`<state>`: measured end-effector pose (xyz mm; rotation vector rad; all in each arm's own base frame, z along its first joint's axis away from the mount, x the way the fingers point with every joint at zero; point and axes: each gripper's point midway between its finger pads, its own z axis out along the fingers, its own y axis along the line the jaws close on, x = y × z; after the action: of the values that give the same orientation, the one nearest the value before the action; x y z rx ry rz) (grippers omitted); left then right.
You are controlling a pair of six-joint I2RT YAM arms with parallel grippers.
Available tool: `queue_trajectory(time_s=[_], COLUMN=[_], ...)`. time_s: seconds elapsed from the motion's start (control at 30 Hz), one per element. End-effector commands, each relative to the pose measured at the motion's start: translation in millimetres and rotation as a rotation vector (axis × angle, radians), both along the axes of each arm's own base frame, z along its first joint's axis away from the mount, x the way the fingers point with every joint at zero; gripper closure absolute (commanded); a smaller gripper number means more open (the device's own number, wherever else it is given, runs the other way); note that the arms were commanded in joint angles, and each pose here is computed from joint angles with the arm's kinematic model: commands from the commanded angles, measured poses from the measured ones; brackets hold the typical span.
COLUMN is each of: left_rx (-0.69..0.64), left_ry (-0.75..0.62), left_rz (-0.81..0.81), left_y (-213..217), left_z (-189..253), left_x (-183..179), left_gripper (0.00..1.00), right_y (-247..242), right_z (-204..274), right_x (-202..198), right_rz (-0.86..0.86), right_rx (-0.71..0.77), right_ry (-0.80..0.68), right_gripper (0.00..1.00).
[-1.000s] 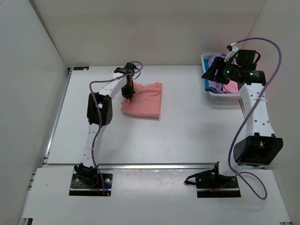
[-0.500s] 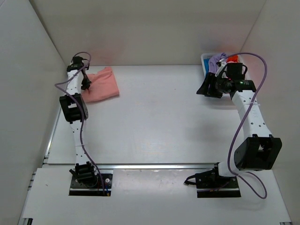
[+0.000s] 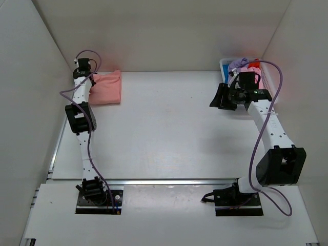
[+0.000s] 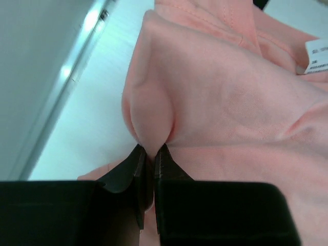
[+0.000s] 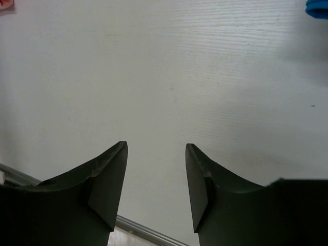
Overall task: Fold and stack the t-shirts
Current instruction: Put the neatly folded tshirt into the corner of the board with the left arm
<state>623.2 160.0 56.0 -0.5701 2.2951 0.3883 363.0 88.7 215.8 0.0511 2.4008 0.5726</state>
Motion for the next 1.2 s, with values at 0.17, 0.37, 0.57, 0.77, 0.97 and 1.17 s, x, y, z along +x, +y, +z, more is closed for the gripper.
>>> queue_trajectory(time_s=[0.17, 0.37, 0.57, 0.77, 0.97, 1.17], left_rx=[0.09, 0.062, 0.069, -0.021, -0.278, -0.121], left_ry=[-0.176, -0.202, -0.151, -0.254, -0.195, -0.071], left_rz=[0.046, 0.105, 0.075, -0.112, -0.318, -0.46], left_y=[48.4, 67.5, 34.6, -51.5, -125.6, -179.4], left_z=[42.6, 53.3, 87.7, 152.1, 140.9, 141.2], left_x=[24.3, 17.3, -5.6, -47.1, -127.9, -214.8], left_gripper=[0.81, 0.02, 0.02, 0.01, 0.02, 0.01], right_y=[12.9, 33.8, 50.2, 42.1, 40.9, 46.0], right_z=[-2.5, 0.6, 4.9, -10.4, -15.2, 2.7], right_x=[10.5, 8.3, -9.2, -30.7, -62.1, -93.3], right_rz=[-0.008, 0.029, 0.058, 0.039, 0.062, 0.093], right_rx=[0.009, 0.018, 0.039, 0.055, 0.096, 0.117], right_ry=[-0.004, 0.004, -0.01, 0.017, 0.023, -0.066], right_gripper=[0.55, 0.55, 0.38, 0.01, 0.01, 0.01])
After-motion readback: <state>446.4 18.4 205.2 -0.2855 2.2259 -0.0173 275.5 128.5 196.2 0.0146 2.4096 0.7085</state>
